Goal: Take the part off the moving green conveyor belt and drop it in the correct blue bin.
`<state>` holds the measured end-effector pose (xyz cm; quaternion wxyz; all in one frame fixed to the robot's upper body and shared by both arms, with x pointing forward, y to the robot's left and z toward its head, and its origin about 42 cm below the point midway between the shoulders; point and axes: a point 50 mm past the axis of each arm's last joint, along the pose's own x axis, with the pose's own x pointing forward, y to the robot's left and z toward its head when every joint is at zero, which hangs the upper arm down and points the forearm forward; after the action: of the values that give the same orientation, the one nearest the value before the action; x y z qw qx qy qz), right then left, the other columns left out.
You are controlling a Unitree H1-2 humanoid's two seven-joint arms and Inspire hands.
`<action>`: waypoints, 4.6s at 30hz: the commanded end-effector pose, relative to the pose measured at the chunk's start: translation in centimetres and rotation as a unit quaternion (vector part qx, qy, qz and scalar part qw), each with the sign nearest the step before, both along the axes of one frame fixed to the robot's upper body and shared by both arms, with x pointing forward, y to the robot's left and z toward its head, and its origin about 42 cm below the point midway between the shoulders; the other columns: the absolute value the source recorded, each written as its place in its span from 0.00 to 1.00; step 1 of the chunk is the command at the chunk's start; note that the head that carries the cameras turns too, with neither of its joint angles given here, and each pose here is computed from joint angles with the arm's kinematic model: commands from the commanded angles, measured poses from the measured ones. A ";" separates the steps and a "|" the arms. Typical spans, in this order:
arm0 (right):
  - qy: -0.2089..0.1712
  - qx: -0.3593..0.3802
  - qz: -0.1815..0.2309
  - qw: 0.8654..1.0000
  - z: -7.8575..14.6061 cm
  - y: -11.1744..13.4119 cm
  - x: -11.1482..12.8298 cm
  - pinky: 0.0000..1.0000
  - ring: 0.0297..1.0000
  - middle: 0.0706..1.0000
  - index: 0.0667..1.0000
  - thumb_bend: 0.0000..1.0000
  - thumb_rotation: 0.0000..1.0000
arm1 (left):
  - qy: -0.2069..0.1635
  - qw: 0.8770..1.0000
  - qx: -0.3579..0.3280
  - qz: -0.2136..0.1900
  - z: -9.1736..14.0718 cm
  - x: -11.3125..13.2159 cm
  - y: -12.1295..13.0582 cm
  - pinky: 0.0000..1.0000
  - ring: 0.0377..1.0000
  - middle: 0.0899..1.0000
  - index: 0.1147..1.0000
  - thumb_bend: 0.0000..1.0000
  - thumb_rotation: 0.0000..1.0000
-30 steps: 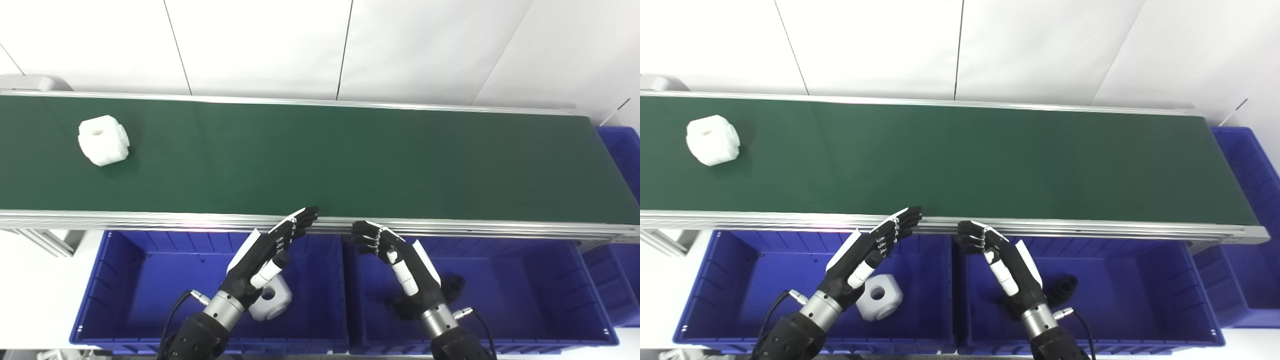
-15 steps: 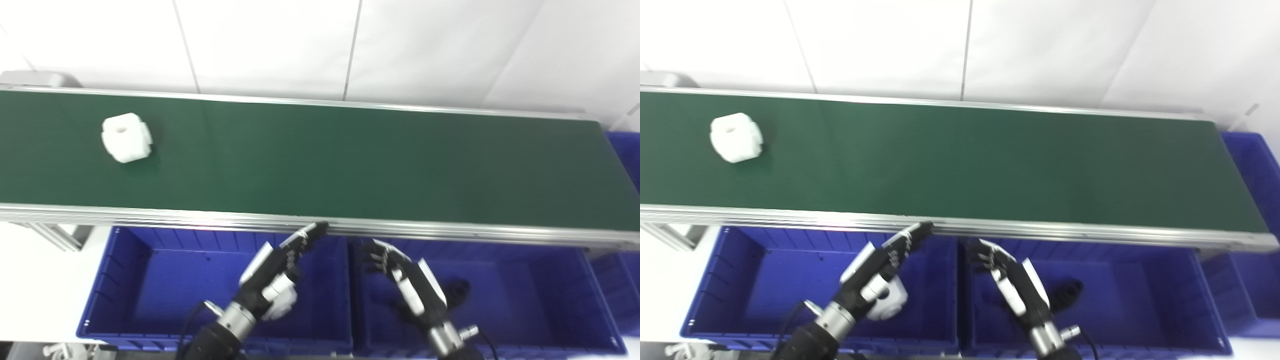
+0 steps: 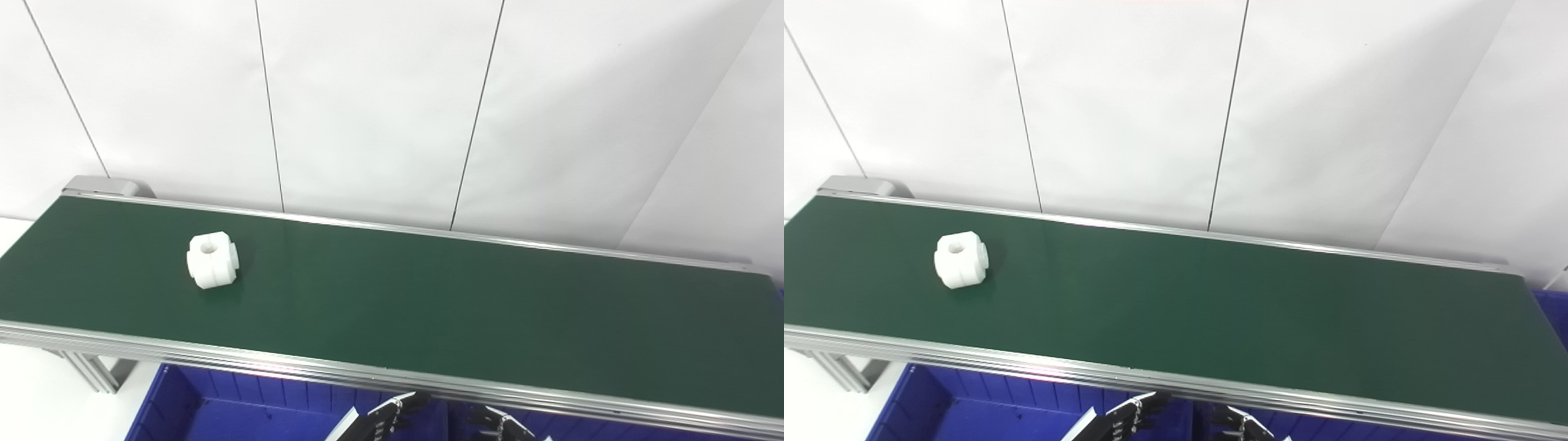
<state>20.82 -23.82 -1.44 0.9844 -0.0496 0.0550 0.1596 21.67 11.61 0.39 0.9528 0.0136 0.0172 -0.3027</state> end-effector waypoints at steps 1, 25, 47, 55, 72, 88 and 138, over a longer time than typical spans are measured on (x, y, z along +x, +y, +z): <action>-0.012 -0.002 0.006 1.000 0.2 -0.3 -0.1 0.67 0.73 0.76 0.76 0.85 0.98 | -0.032 0.999 -0.017 -0.003 1.0 0.7 -0.7 0.88 0.92 0.90 0.84 0.98 0.84; -0.020 0.014 0.026 0.999 0.7 -0.1 0.5 0.69 0.74 0.78 0.77 0.79 0.99 | -0.377 0.914 0.148 0.038 18.2 5.7 4.4 0.78 0.88 0.90 0.85 1.00 0.54; -0.018 0.004 0.029 0.999 0.6 -0.1 0.5 0.70 0.75 0.78 0.79 0.81 1.00 | -0.390 0.794 0.454 0.106 22.2 19.0 14.5 0.74 0.82 0.84 0.80 0.92 0.48; -0.020 0.001 0.031 0.999 0.7 0.1 0.5 0.70 0.75 0.78 0.78 0.81 1.00 | -0.350 0.779 0.511 0.094 20.9 21.5 15.2 0.73 0.83 0.85 0.81 0.93 0.52; -0.026 -0.002 0.033 0.999 1.0 0.1 0.0 0.70 0.75 0.77 0.78 0.83 1.00 | -0.280 0.739 0.607 0.077 16.5 24.1 13.2 0.76 0.85 0.86 0.82 0.90 0.44; -0.023 0.002 0.039 0.999 1.0 0.2 -0.2 0.70 0.74 0.78 0.78 0.85 1.00 | -0.344 0.719 0.572 0.191 11.5 24.0 11.1 0.42 0.43 0.40 0.49 0.55 0.00; -0.072 0.004 0.051 0.996 4.0 0.6 0.0 0.72 0.74 0.79 0.80 0.86 1.00 | -0.439 0.786 0.434 0.043 21.4 8.7 9.2 0.40 0.40 0.40 0.45 0.52 0.00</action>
<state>20.28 -23.28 1.33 0.9765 -0.0619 0.0065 0.2064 30.85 20.59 20.20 0.7691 0.5570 -0.2500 -0.1893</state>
